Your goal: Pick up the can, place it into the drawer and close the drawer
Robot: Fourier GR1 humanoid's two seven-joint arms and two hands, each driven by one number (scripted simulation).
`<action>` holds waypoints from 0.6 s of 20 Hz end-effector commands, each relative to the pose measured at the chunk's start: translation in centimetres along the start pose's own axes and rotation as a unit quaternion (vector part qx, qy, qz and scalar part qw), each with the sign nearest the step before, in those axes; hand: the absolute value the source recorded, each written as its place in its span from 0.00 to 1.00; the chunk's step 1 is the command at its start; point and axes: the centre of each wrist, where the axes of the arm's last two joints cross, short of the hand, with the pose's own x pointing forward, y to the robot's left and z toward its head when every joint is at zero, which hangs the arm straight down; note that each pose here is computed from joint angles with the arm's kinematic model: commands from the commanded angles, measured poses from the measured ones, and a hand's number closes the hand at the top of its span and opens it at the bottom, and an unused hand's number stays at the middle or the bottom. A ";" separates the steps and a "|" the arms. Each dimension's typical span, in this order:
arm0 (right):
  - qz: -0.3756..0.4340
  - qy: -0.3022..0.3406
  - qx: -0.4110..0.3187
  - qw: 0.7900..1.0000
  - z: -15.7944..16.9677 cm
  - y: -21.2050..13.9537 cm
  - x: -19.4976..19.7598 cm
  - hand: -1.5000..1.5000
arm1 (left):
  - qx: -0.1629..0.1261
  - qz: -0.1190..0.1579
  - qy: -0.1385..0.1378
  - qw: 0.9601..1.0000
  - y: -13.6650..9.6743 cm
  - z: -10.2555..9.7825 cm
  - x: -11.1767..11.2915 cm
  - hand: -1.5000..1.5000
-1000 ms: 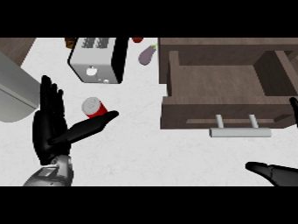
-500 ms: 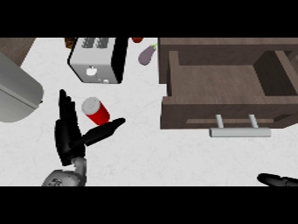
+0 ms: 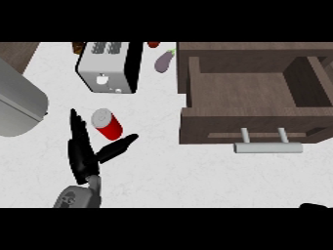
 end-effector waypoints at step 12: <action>0.004 0.001 0.000 1.000 -1.4 -0.5 2.4 0.00 | 0.019 0.017 0.031 0.999 1.1 -2.4 -6.4 0.00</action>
